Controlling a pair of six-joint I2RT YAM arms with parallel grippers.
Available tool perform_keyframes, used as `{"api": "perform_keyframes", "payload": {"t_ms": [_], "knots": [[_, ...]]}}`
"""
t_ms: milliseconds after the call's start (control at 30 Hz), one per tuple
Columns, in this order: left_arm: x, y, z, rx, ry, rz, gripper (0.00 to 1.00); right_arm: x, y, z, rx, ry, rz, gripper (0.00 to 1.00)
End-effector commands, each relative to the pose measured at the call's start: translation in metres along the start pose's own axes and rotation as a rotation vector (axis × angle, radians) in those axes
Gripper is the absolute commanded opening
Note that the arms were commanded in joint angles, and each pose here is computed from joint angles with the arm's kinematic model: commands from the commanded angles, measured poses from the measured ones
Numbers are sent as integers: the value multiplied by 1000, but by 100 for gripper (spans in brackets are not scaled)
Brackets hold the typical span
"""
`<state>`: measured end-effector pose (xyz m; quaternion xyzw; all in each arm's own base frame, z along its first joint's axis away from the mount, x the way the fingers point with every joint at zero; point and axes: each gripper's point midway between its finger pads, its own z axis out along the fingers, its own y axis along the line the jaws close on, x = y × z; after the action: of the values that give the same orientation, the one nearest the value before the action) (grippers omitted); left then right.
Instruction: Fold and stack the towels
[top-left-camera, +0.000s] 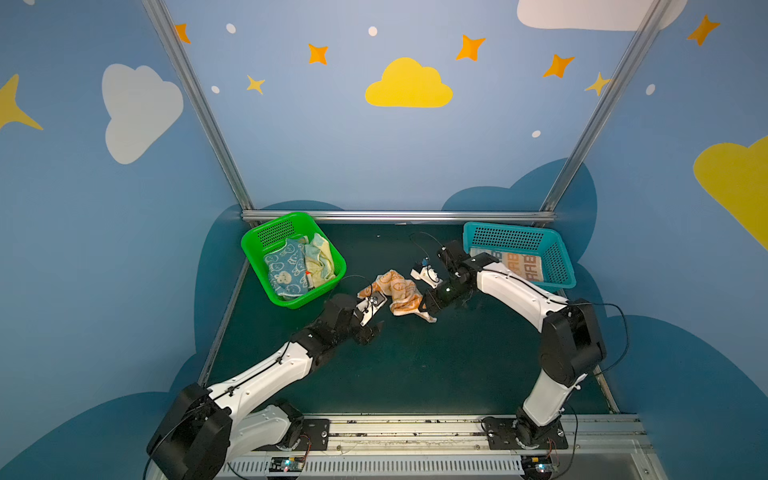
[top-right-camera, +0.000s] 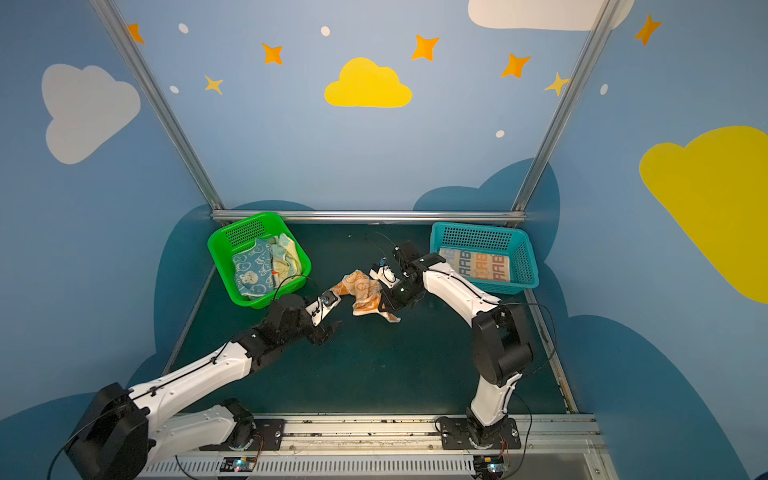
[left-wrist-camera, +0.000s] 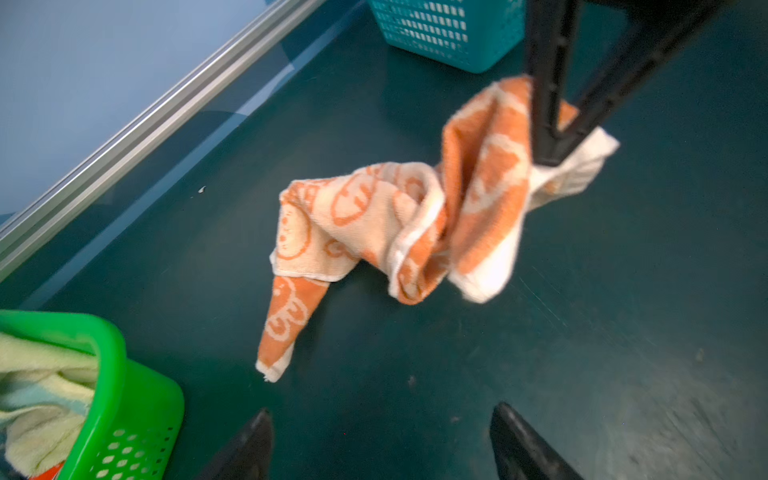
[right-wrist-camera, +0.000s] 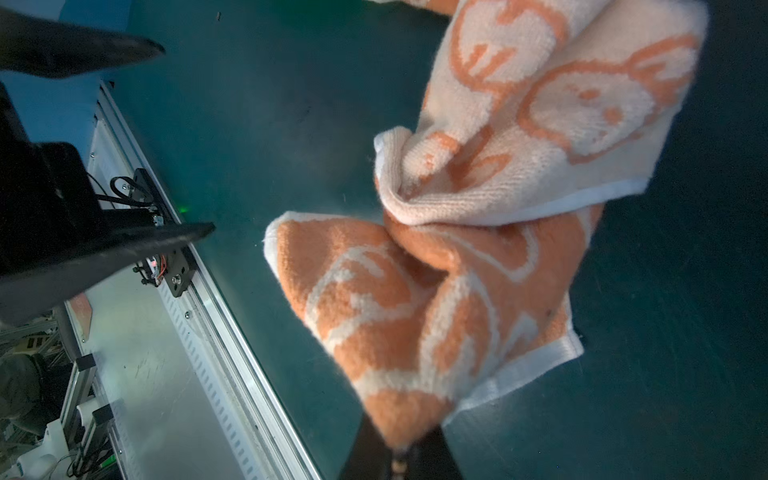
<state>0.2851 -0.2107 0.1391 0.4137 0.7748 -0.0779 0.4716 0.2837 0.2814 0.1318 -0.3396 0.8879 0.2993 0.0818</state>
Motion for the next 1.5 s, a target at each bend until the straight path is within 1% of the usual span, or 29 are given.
{"api": "perform_keyframes", "payload": {"t_ms": [0,67,200,333,400,667,833,967,1067,1333,1400,1467], "knots": [[-23,-4,3,7,-63,109,81,-3,6,-4,-30,1,-1,0],[-22,-14,9,21,-54,133,81,-4,6,-5,-30,-2,0,0],[-27,-27,21,26,-75,166,81,-4,7,-6,-35,-6,0,0],[-34,-36,31,40,-92,192,71,-3,9,-7,-41,-9,2,0],[-36,-35,37,25,-91,203,59,-3,10,-8,-44,-14,-1,0],[-47,-33,41,3,-141,209,55,-3,12,-9,-50,-18,-2,0],[-44,-33,47,-1,-127,228,47,-4,15,-11,-67,-25,-7,0],[-43,-33,50,-1,-122,236,46,-4,17,-11,-75,-28,-9,0],[-45,-33,51,0,-126,237,41,-4,17,-11,-79,-26,-8,0],[-52,-21,55,-58,-117,217,25,-3,16,-7,-84,-15,0,0],[-52,-21,56,-57,-115,221,18,-3,15,-6,-85,-13,2,0],[-51,-21,56,-56,-103,225,6,-2,14,-5,-79,-12,5,0]]}}
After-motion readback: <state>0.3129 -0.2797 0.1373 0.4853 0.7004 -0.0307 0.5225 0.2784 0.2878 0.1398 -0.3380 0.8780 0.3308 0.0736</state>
